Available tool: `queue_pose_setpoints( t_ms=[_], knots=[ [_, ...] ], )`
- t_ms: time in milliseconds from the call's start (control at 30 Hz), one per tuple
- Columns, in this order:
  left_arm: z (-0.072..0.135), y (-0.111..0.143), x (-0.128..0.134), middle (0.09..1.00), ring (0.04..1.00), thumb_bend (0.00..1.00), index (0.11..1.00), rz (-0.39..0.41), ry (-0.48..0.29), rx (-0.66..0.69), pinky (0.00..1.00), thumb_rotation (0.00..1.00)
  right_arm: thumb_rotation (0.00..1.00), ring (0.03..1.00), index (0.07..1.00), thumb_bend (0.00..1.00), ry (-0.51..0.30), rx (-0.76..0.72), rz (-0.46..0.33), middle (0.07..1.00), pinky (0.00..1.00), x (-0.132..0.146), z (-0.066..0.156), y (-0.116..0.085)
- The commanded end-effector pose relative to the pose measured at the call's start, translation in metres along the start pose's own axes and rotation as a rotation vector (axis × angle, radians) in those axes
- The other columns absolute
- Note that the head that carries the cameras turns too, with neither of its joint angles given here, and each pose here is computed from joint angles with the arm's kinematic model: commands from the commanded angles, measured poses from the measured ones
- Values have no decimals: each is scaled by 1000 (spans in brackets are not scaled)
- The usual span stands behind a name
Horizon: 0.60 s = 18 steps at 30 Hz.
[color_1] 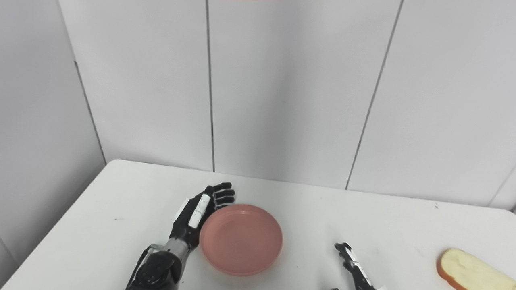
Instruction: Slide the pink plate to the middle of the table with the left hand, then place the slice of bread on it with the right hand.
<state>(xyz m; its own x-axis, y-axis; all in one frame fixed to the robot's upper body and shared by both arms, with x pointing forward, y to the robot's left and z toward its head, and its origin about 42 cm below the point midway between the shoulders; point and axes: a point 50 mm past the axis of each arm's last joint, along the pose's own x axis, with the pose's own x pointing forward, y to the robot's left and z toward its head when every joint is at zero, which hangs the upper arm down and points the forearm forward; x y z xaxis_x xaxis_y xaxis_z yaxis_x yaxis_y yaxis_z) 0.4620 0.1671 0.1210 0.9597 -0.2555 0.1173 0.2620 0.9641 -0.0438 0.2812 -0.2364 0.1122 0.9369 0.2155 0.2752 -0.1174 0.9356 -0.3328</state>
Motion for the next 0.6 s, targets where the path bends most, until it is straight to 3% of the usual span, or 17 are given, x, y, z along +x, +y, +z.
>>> queue_pose_setpoints(
  t_ms=[0, 367, 567],
  knots=[
    [-13, -13, -5, 779, 770, 973, 743, -46, 60, -16, 720, 911, 922, 918, 894, 679, 43, 20, -18, 959, 922, -9, -4, 9],
    [-4, -36, -8, 780, 792, 976, 778, -150, 91, -36, 729, 968, 897, 911, 894, 704, 54, 33, -24, 951, 911, 7, 20, 38],
    [0, -44, -10, 814, 811, 980, 812, -164, 105, -72, 745, 966, 874, 918, 898, 688, 47, 41, -29, 950, 925, 12, 27, 51]
  ],
)
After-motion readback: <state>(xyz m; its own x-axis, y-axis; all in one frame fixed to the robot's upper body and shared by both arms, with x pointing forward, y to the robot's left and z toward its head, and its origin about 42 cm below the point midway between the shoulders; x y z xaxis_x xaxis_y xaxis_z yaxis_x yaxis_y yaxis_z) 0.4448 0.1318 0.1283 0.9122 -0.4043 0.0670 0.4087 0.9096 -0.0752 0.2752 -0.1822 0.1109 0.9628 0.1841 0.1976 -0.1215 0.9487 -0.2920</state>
